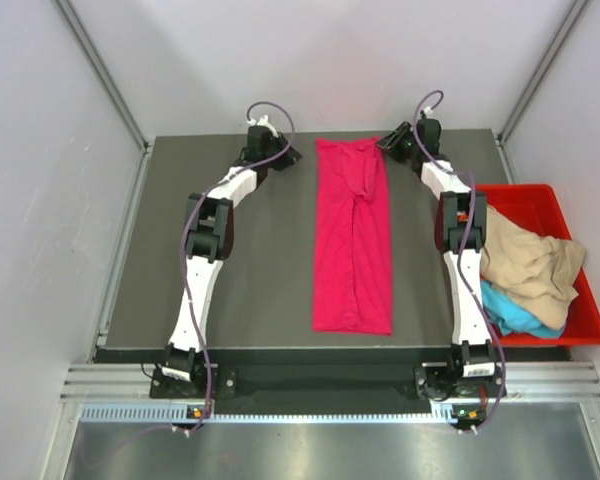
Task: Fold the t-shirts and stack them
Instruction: Fold the tshirt
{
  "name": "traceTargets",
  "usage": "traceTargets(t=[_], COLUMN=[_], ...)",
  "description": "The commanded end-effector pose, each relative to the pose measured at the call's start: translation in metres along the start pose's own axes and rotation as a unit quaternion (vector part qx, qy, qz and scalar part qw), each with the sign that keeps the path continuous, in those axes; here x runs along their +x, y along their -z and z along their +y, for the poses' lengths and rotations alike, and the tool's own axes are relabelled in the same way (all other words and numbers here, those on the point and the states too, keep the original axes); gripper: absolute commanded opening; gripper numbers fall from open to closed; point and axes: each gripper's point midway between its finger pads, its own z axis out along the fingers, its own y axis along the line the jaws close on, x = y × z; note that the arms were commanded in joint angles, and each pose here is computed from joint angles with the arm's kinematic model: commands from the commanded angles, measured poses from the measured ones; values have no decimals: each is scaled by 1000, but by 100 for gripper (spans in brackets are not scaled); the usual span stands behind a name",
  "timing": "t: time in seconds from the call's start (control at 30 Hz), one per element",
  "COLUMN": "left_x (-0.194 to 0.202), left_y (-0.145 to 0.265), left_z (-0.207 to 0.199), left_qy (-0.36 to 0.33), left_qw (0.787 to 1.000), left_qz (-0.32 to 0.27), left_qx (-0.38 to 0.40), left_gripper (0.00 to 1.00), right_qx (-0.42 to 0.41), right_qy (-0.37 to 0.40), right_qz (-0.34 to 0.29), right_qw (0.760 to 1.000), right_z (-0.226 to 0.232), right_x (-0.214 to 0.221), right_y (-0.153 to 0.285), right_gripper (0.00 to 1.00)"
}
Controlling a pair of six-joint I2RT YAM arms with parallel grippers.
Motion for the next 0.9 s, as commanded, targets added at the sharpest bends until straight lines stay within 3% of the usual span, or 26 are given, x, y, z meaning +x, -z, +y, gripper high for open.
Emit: traceTargets(t=[0.0,0.03,0.07,0.13,0.2,0.23,0.27,0.33,0.4,0.47,0.5,0.57,0.6,0.63,0.73,0.87], left_x=[-30,-47,-23,-28,4,2,34,52,105,139,160,191,207,216,256,277], left_y=[48,75,88,133,162,185,201,233,255,281,289,307,313,318,335,341], left_z=[-32,-50,-32,-40,-35,-60,-44,-70,-76,-86,-97,-93,-104,-105,-80,-81], left_qy=[-22,-34,-36,-58,-50,-63,-64,-83,-82,-85,-95,-88,-71,-64,-57,-46], left_qw=[1000,999,998,994,991,992,986,985,978,974,970,965,964,963,955,953], left_qz=[0,-9,20,28,71,68,106,117,169,195,212,235,253,259,284,293], left_qx=[5,-8,-40,-85,-100,-80,-109,-99,-90,-75,-67,-70,-45,-40,-69,-59], left_gripper=[26,28,29,32,31,33,34,35,37,41,42,43,43,43,44,46], right_qx=[-4,27,45,98,140,176,187,208,239,242,261,256,265,236,219,186], right_qy=[41,36,38,29,47,47,55,56,64,87,87,100,97,101,96,90], right_qz=[-21,-14,-10,-1,7,23,35,79,134,136,173,164,198,187,217,255], right_qw=[999,999,998,995,989,983,980,973,960,957,946,948,939,948,946,945], right_z=[39,38,35,32,29,28,28,31,13,27,10,21,5,19,12,14], right_x=[-38,-40,-41,-44,-44,-38,-33,-7,40,52,90,104,142,147,198,253], right_y=[28,46,56,93,120,147,160,201,234,276,294,329,346,358,387,405], right_gripper=[38,40,41,40,40,40,39,38,37,37,37,37,38,38,39,40])
